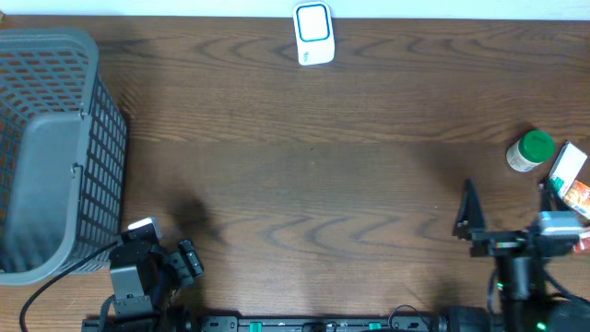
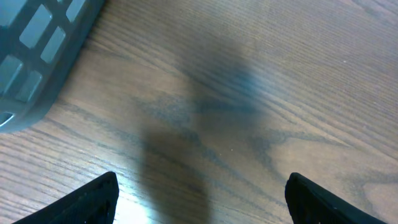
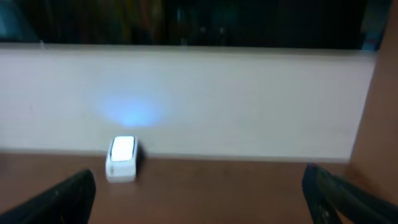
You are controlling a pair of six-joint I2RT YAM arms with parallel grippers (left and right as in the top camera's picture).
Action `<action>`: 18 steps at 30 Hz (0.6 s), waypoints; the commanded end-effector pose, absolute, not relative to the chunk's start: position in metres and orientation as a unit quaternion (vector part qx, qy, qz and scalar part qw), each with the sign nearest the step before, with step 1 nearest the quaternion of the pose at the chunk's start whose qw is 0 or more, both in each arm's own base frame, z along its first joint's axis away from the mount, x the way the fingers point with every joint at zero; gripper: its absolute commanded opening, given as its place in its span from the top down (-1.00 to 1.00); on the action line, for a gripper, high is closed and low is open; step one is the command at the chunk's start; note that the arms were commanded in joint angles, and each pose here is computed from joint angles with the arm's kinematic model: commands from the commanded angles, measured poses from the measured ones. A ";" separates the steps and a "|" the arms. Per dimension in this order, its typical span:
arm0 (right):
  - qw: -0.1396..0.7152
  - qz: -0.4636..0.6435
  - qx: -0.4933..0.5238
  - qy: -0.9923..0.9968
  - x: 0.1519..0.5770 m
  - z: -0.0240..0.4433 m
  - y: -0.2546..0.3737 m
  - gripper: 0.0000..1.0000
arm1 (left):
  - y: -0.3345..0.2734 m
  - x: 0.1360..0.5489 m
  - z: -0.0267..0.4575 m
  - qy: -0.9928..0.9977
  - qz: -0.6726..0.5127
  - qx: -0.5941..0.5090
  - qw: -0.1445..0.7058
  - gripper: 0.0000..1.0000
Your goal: Scan the item barcode
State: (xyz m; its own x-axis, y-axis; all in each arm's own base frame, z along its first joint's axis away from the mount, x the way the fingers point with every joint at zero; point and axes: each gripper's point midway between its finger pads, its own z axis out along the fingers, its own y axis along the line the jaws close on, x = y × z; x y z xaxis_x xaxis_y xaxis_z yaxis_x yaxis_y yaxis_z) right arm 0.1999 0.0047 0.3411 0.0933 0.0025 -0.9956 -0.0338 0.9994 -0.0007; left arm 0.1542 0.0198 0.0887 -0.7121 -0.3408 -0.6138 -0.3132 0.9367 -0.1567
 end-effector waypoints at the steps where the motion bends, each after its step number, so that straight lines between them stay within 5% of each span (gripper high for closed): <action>1: 0.734 0.004 -0.008 0.679 0.204 0.305 0.002 -0.99 | 0.018 0.155 0.091 0.925 -0.024 -0.173 0.338 -0.72; 6: 0.727 -0.003 -0.002 0.686 0.223 0.249 -0.002 -0.98 | 0.018 0.155 0.091 0.925 -0.024 -0.173 0.338 -0.72; 18: 0.741 0.002 0.001 0.672 0.244 0.206 -0.002 -0.99 | 0.018 0.155 0.091 0.925 -0.024 -0.173 0.339 -0.72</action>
State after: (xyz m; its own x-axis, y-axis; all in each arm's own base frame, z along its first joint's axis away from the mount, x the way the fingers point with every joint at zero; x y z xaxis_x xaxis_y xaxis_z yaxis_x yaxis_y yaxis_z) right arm 0.2399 -0.0013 0.2259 0.1290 0.0015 -0.9916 -0.0077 1.0000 0.0006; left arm 0.1542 0.0198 0.0887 -0.7121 -0.3408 -0.6138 -0.3132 0.9367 -0.1567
